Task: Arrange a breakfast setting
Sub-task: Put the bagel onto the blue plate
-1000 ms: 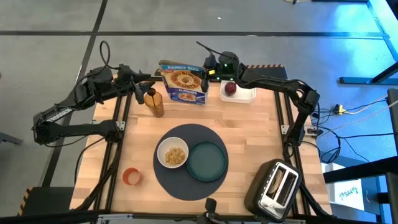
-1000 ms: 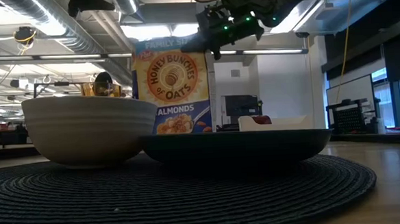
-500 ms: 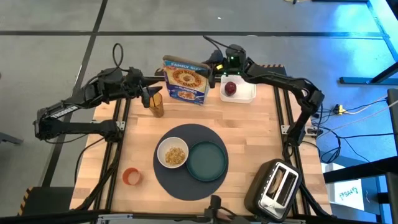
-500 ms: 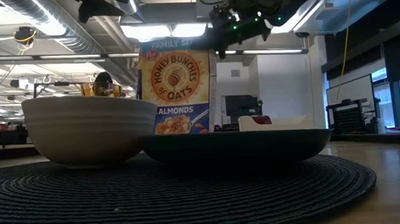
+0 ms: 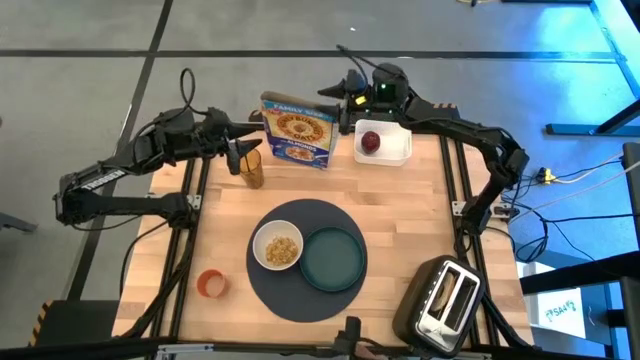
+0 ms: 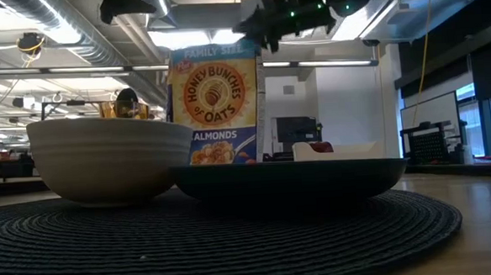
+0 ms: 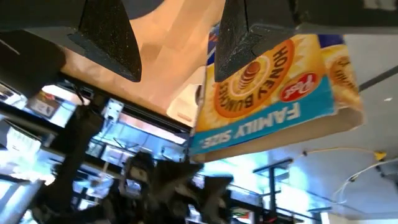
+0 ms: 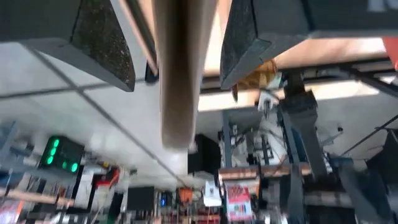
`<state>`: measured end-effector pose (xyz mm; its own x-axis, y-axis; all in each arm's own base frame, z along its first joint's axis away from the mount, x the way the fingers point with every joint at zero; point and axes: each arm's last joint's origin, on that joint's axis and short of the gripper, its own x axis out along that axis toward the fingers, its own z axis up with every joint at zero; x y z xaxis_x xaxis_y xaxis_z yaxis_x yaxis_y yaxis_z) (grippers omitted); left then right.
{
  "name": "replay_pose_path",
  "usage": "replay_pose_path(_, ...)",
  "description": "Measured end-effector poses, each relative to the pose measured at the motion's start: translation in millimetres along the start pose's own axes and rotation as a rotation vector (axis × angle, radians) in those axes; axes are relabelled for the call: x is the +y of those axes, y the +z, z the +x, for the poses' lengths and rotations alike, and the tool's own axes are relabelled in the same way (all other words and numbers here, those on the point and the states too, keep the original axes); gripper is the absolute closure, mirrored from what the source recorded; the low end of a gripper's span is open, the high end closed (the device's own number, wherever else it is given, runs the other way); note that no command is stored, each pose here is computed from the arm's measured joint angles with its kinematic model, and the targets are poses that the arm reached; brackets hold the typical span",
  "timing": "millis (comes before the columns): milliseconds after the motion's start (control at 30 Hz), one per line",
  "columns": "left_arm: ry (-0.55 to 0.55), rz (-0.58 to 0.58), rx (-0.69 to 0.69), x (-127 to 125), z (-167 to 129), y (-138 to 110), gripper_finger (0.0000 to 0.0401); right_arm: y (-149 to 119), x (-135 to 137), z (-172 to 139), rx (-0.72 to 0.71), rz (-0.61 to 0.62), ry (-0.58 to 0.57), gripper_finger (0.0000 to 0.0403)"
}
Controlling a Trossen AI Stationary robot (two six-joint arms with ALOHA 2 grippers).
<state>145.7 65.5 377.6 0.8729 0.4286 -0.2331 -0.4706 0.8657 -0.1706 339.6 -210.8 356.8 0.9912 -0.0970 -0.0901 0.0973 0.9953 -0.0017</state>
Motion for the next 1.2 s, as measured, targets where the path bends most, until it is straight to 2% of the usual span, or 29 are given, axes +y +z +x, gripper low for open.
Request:
replay_pose_path(167,-0.041,0.012,0.01,-5.1,-0.2,-1.2,0.0204,35.2,2.1,-6.9,-0.059,-0.03,0.001,0.0177)
replay_pose_path(267,-0.128,0.022,0.048,-11.6,-0.9,-4.6,0.0204,62.4,6.6,-17.5,-0.057,0.004,-0.011,0.0177)
replay_pose_path(433,-0.216,0.056,0.193,-23.3,-1.3,-19.5,0.0204,98.1,21.0,-38.3,0.091,0.149,-0.007,0.0178)
replay_pose_path(600,-0.292,0.086,0.272,-41.9,5.9,-29.4,0.0204,118.5,54.1,-56.8,0.279,0.192,-0.064,0.0178)
replay_pose_path(767,-0.299,0.101,0.357,-61.9,21.0,-42.6,0.0204,119.1,94.2,-71.6,0.456,0.187,-0.173,0.0178)
replay_pose_path(900,-0.282,0.026,0.427,-74.3,31.5,-52.5,0.0204,104.0,122.6,-82.7,0.61,0.261,-0.225,0.0178)
replay_pose_path(1033,-0.294,0.03,0.474,-82.4,38.6,-60.1,0.0204,85.7,152.0,-88.6,0.719,0.371,-0.282,0.0178)
replay_pose_path(1200,-0.302,0.048,0.503,-91.0,50.4,-68.0,0.0204,69.8,190.9,-110.4,0.849,0.553,-0.318,0.0178)
